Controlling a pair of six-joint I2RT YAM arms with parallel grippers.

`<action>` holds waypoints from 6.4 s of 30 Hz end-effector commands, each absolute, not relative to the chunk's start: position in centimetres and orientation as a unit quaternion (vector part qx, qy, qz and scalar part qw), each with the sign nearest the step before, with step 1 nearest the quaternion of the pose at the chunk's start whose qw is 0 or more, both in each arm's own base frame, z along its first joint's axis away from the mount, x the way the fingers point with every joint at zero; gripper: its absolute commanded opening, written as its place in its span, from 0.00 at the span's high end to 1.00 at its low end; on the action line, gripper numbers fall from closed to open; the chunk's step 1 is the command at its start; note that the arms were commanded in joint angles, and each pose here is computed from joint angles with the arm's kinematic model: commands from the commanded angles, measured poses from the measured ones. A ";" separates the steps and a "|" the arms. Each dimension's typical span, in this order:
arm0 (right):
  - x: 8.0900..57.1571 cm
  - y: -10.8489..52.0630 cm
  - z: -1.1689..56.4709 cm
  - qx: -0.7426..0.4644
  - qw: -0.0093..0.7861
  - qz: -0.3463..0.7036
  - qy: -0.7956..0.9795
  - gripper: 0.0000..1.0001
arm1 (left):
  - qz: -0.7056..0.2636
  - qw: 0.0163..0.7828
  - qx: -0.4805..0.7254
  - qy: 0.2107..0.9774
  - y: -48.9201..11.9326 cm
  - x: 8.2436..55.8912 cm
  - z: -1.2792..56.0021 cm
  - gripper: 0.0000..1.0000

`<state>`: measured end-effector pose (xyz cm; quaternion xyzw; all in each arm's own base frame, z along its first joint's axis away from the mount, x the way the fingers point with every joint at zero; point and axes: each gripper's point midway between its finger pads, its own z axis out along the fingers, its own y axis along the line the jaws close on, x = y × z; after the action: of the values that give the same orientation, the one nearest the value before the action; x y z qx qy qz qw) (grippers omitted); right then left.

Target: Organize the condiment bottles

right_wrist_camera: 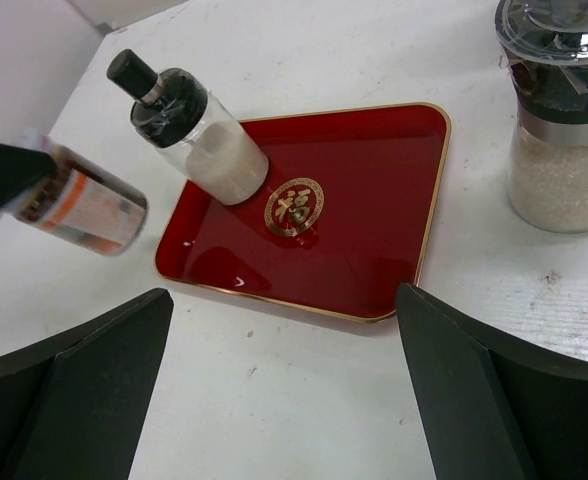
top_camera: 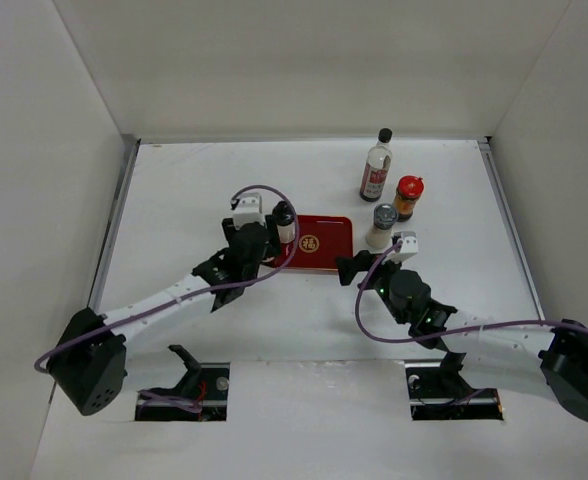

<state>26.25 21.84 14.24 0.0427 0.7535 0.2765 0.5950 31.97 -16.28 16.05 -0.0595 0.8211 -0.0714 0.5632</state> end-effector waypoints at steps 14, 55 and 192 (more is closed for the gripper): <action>26.4 21.8 16.4 0.055 0.616 0.297 0.727 0.00 | -0.155 0.616 -0.055 0.771 -24.4 35.6 19.2 0.66; 35.1 11.3 19.7 0.170 0.625 0.038 0.761 0.00 | -0.169 0.696 -0.187 0.673 -12.0 31.7 18.7 0.11; 43.9 23.4 23.6 0.038 0.639 0.124 0.758 0.47 | -0.180 0.671 -0.210 0.688 -10.7 32.2 15.7 0.11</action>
<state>40.98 21.22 16.58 0.0049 0.8253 0.0698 0.5603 31.95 -10.68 14.54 -0.2004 0.7042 -0.1644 0.6609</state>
